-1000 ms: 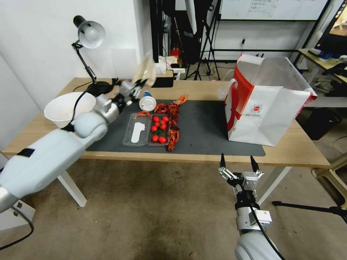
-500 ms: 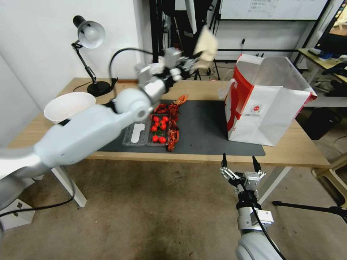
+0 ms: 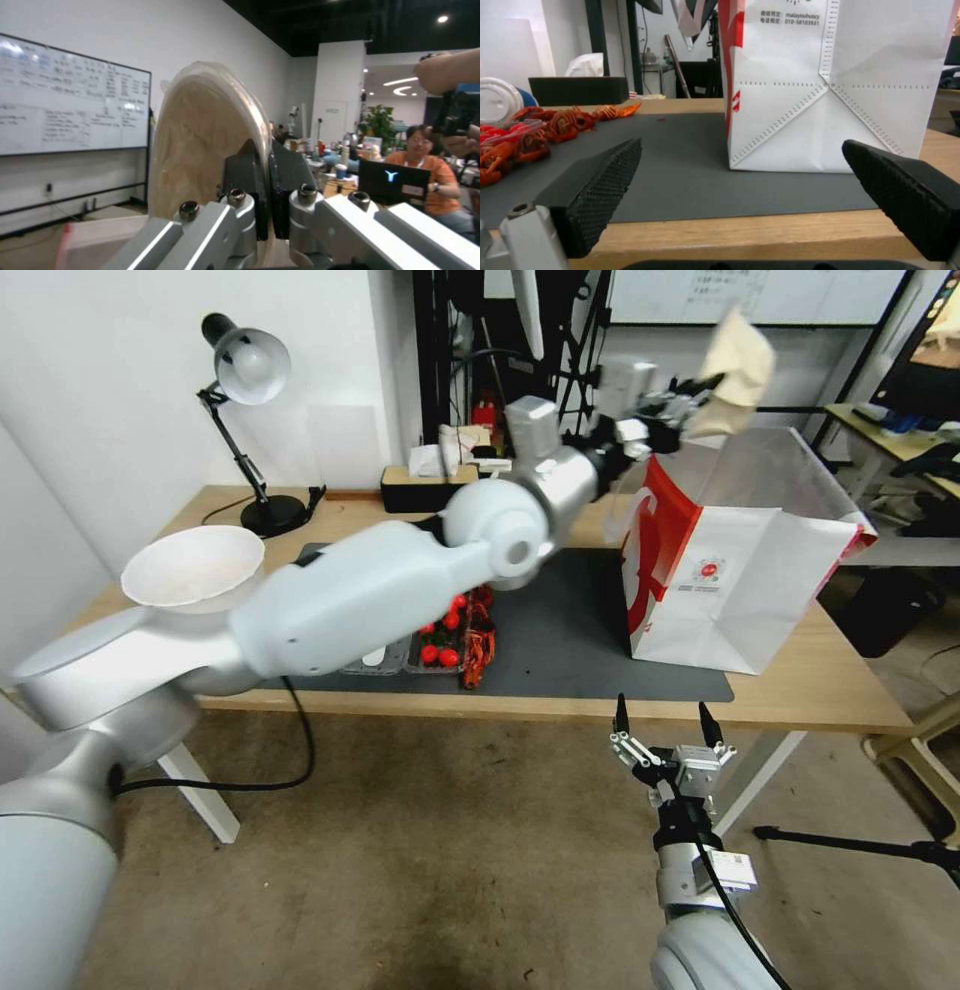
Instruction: Pick up the trash from the table and place it into the takeout bag.
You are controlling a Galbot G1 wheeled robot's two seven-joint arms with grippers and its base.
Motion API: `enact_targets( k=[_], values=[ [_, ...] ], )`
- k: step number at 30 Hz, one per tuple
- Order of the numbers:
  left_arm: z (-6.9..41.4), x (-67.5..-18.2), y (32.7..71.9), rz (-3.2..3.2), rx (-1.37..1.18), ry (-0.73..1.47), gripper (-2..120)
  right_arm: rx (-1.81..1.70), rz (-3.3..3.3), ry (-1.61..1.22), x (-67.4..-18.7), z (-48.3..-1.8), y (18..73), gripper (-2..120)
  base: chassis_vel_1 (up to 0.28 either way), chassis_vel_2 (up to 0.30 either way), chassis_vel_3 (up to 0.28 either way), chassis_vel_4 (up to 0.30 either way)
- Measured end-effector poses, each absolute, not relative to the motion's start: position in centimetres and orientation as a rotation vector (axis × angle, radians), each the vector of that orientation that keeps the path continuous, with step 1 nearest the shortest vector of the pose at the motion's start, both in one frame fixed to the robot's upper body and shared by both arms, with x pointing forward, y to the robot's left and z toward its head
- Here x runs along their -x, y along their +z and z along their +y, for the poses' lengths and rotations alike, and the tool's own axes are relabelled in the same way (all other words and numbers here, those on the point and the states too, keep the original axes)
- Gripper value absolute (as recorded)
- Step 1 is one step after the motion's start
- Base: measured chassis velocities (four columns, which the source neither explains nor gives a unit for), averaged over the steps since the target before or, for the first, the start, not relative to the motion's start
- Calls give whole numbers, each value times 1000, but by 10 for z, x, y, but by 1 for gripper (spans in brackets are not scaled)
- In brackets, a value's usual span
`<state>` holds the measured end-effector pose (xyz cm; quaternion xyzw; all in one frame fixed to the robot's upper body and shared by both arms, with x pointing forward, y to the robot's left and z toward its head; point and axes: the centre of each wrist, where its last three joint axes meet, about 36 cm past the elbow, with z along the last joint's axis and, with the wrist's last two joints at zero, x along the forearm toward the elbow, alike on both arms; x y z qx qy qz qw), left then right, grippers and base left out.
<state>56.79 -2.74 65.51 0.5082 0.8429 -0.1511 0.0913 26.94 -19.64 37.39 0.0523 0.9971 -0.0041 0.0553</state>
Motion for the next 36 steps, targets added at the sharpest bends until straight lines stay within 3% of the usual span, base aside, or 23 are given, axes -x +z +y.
enact_targets(
  k=[6, 15, 22, 28, 36],
  values=[
    [-68, -576, 640, 2534, -1541, -503, 0, -168, 3026, -9, -269, -196, 375, 100, 0, 0, 0, 0],
    [-85, -585, 629, 2591, -1542, -545, 1, -174, 3026, -3, -269, -195, 375, 100, 0, 0, 0, 0],
    [-84, -588, 622, 2615, -1529, -537, 30, -176, 3023, -3, -271, -195, 375, 100, 0, 0, 0, 0],
    [-79, -591, 623, 2616, -1490, -525, 48, -175, 3026, -3, -270, -195, 375, 100, 0, 0, 0, 0],
    [-30, -598, 644, 2585, -1357, -481, 78, -171, 3024, 0, -270, -194, 375, 100, 0, 0, 0, 0]
  ],
)
